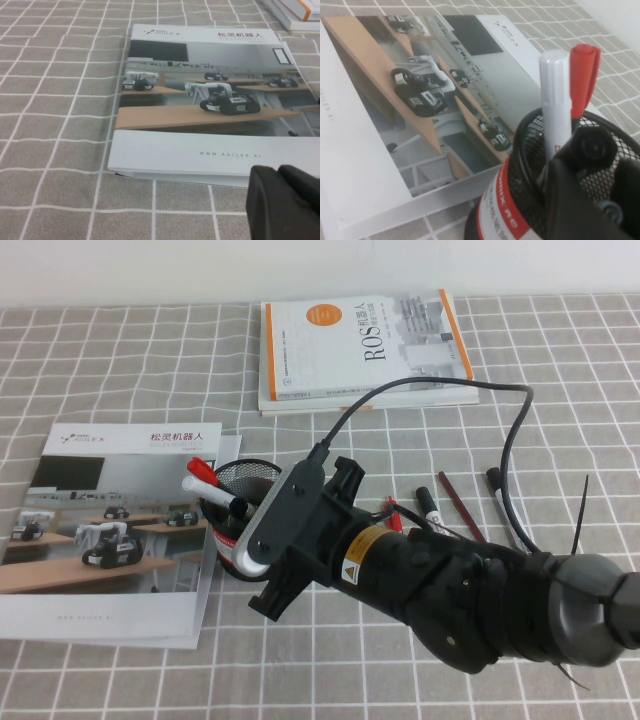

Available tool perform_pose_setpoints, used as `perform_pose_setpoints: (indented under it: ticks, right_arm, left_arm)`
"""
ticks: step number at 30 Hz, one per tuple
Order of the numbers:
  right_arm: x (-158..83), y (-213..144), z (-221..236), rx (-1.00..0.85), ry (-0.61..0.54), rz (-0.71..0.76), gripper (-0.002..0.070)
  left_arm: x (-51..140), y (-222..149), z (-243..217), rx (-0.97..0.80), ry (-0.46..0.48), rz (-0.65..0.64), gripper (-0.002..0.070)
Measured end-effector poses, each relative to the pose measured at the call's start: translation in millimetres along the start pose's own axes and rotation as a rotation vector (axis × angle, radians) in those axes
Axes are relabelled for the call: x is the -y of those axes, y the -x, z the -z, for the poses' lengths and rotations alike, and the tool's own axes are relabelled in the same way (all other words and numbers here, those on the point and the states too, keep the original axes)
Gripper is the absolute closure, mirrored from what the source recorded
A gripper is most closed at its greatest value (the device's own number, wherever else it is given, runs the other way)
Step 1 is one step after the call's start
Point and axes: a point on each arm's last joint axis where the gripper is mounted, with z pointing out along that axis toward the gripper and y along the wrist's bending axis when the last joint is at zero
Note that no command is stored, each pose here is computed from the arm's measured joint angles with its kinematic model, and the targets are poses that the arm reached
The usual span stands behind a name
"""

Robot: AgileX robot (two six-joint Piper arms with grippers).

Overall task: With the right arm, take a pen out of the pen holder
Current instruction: 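Take a marker out of the pen holder and lay it on the table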

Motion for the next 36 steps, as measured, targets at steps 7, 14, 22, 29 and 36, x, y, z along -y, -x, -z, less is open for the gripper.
perform_pose_setpoints:
  ticks: [7,14,22,29,36]
  right_arm:
    - [0,0,0,0.001,0.0,0.0,0.0506]
    - [0,0,1,-0.018,0.007,0.0,0.0584]
    - [1,-1,1,-0.023,0.007,-0.001,0.063]
    - [4,9,9,-0.022,0.008,-0.001,0.0631]
    - [11,29,25,0.005,0.0,-0.003,0.0631]
  left_arm:
    - [0.0,0,0,0.0,0.0,0.0,0.0678]
    - [0.0,0,0,0.0,0.0,0.0,0.0678]
    - [0.0,0,0,0.0,0.0,0.0,0.0678]
    - [0.0,0,0,0.0,0.0,0.0,0.0678]
    - [0.0,0,0,0.0,0.0,0.0,0.0678]
